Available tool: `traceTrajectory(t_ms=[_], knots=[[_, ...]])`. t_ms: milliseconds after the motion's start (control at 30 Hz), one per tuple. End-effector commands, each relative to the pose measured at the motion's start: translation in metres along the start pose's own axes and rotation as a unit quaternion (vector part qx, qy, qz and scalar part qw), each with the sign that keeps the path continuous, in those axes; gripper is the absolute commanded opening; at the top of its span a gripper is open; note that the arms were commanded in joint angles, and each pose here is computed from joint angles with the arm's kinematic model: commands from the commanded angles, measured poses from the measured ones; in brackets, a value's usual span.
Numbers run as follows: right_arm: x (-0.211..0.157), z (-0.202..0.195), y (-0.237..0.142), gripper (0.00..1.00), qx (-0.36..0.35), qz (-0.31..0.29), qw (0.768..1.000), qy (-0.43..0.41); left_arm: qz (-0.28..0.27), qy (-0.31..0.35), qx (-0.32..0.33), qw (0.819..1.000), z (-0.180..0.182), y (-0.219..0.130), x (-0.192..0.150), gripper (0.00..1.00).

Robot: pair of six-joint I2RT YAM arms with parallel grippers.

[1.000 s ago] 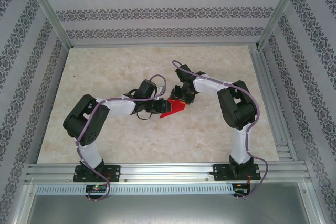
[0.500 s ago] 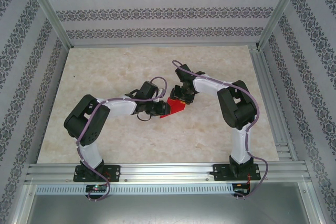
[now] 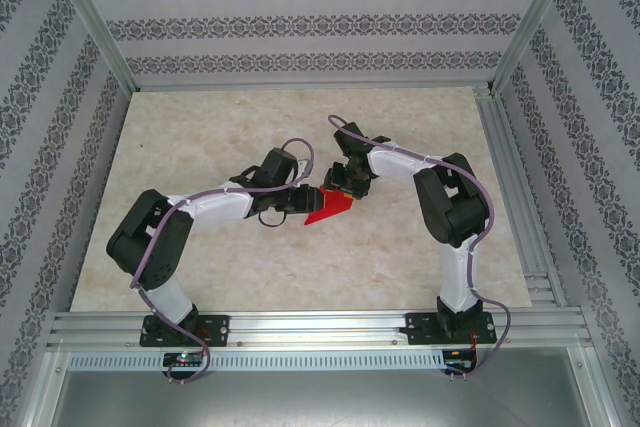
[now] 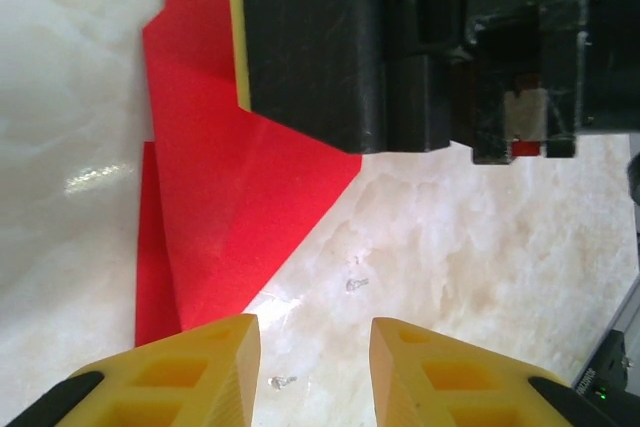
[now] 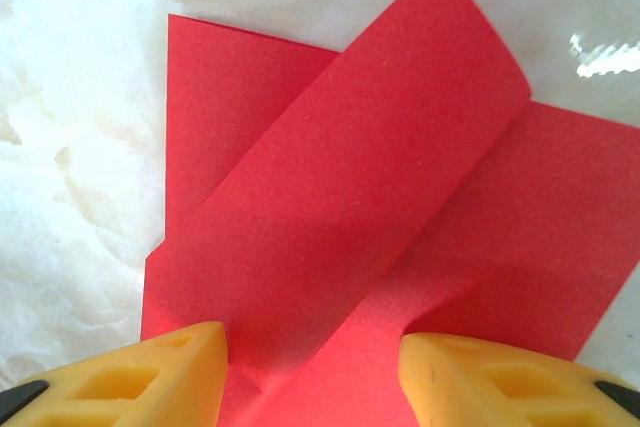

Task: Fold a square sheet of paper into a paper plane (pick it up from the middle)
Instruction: Fourth fold the wing at the center of the table.

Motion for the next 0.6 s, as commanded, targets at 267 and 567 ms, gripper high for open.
traceTrajectory(t_ms=[267, 567], knots=[[-0.028, -0.05, 0.057, 0.53, -0.107, 0.052, 0.993, 0.023, 0.019, -0.01, 0.065, 0.998, 0.023, 0.019, -0.003, 0.35], [-0.029, -0.05, 0.057, 0.53, -0.107, 0.052, 0.993, 0.023, 0.041, -0.02, 0.053, 0.998, 0.027, 0.03, -0.008, 0.19]])
Point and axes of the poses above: each hand's point on the last joint's axis, 136 mm out from that joint toward the fingers, its own y axis out along the fingers, its own z axis along the line the jaws close on, x = y × z, the point moved 7 cm from there along -y, back along the fingers, and after that the axes turned 1 degree about -y, right-handed, at the moved point
